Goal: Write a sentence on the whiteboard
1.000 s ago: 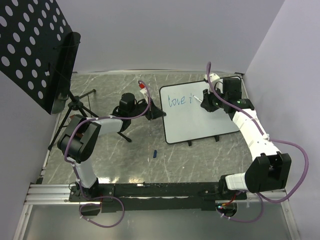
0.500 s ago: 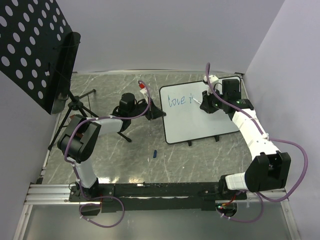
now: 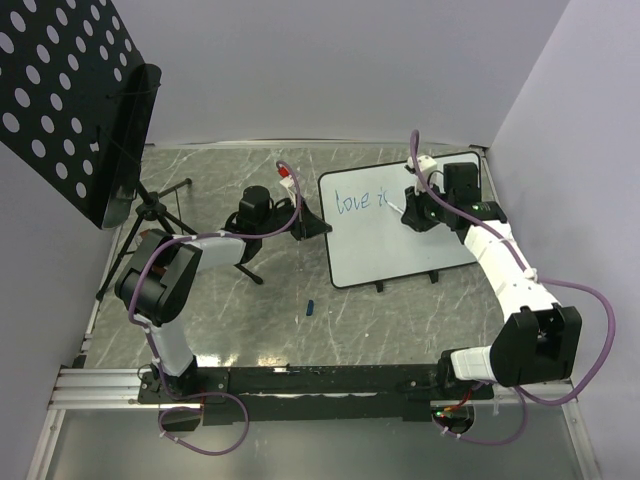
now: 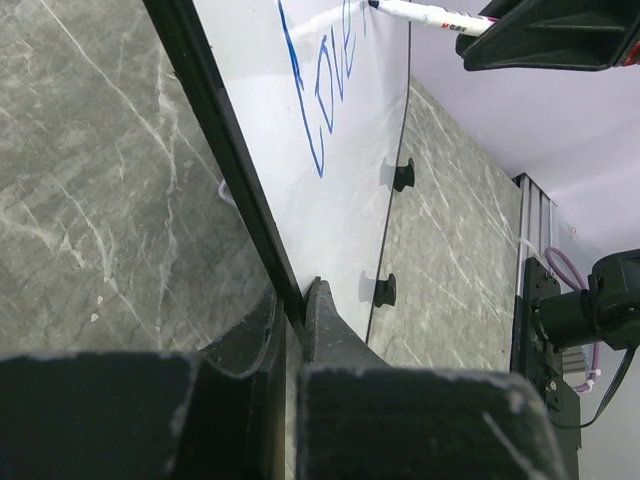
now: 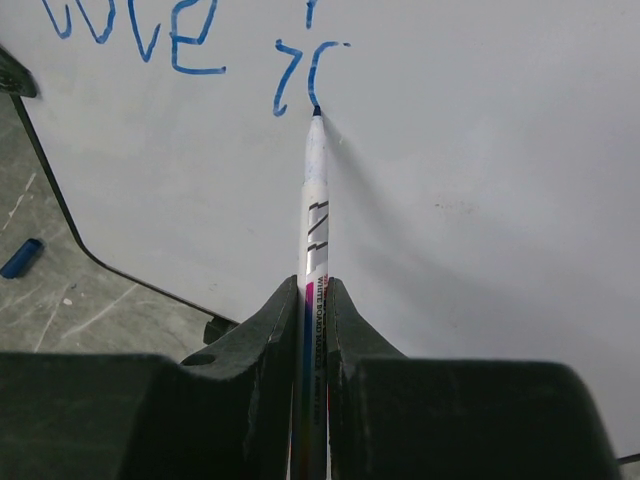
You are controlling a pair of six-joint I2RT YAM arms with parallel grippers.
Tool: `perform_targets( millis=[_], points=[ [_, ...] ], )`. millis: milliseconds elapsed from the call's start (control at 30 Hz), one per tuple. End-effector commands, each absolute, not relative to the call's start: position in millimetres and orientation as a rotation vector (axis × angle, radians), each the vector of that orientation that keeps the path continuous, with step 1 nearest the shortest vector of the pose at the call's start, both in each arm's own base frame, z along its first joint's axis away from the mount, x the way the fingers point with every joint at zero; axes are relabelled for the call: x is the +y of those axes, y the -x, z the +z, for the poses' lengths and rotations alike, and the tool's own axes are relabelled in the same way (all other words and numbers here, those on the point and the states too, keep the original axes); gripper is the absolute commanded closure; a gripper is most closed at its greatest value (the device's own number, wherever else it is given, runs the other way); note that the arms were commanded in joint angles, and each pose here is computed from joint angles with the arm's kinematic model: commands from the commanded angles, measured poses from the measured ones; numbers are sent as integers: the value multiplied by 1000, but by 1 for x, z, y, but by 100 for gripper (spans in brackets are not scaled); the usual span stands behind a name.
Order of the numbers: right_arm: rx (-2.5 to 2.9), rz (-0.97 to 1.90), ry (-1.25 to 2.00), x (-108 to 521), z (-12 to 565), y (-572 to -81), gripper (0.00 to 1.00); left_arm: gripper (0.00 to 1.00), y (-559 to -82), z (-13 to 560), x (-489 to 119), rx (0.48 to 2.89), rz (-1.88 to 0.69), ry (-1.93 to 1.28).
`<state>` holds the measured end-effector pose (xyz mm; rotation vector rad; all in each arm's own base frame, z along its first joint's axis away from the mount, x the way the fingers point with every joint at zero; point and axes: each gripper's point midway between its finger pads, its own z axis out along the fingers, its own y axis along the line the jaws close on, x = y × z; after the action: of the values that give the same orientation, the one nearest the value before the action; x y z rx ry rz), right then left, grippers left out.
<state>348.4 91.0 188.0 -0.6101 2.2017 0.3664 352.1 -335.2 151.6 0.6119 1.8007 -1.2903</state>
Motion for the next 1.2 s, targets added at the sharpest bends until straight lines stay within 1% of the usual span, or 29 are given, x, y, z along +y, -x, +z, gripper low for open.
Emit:
perform_targets(
  millis=[0,533,733,900,1167],
  points=[
    [2182,302,586,78,197,-344,100,99,-352,158,-338,1698,-1199,-739],
    [2197,393,622,91,188,-328,100,99,-351,161,-338,1697,-1195,-740],
    [2131,478,660,109,211,-327,100,99,-351,158,-338,1702,-1196,-740],
    [2052,464,663,109,242,-328,100,99,-350,158,-338,1703,-1194,-741],
    [2022,440,609,91,250,-326,100,99,-350,159,-337,1703,-1188,-743]
  ],
)
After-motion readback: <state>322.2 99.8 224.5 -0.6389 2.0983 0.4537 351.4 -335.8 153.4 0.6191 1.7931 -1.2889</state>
